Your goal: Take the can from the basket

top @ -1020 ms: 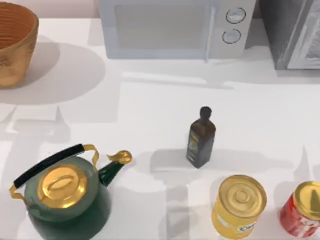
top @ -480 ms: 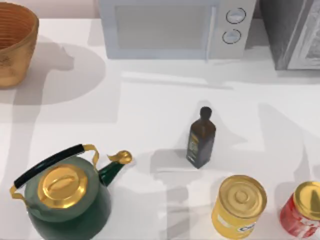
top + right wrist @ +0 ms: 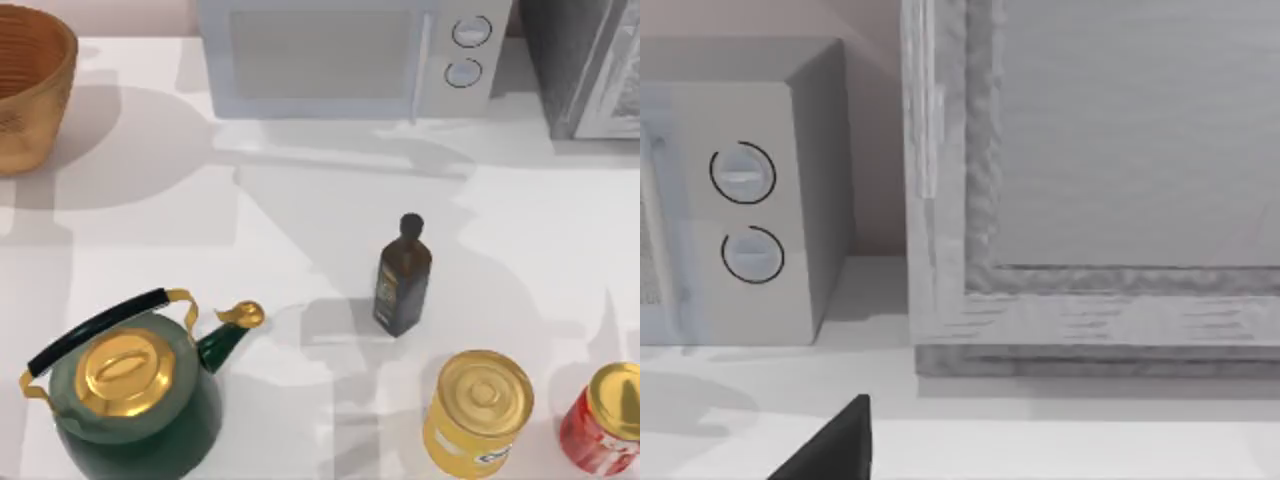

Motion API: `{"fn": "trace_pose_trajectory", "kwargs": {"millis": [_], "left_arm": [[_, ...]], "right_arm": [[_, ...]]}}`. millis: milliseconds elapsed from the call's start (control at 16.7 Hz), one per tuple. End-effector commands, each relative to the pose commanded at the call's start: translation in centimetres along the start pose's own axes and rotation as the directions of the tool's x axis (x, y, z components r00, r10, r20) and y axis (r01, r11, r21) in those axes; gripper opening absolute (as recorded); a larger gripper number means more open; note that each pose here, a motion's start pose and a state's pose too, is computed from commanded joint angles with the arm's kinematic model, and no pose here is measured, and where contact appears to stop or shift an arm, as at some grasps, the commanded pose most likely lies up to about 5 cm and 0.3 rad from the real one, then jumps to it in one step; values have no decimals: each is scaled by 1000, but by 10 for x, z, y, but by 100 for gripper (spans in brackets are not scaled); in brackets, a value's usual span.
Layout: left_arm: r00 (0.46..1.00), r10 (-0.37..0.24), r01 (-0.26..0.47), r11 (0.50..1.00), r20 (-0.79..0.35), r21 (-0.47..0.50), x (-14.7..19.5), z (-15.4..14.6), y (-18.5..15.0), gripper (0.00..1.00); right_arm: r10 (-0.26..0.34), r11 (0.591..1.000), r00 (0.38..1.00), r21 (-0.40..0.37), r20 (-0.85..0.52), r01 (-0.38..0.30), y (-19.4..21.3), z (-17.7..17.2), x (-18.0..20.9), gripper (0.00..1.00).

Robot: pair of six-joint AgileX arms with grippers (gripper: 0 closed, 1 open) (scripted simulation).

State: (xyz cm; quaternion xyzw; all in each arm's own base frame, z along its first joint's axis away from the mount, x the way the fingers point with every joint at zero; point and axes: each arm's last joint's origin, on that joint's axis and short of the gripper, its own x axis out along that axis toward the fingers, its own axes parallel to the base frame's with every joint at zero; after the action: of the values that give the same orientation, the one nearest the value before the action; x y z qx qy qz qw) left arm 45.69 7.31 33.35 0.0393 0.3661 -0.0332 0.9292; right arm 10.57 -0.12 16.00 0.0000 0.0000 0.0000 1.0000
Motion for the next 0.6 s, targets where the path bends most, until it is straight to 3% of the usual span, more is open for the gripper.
{"fn": "trace_pose_trajectory", "kwargs": {"millis": [300, 600], "left_arm": [[956, -43, 22, 997, -291, -73, 85, -41, 26, 100], [878, -89, 30, 991, -470, -131, 128, -78, 39, 100]], "right_arm": [[0, 1000, 1000, 0, 0, 0, 0, 0, 0, 100], [0, 1000, 1000, 0, 0, 0, 0, 0, 0, 100]]}}
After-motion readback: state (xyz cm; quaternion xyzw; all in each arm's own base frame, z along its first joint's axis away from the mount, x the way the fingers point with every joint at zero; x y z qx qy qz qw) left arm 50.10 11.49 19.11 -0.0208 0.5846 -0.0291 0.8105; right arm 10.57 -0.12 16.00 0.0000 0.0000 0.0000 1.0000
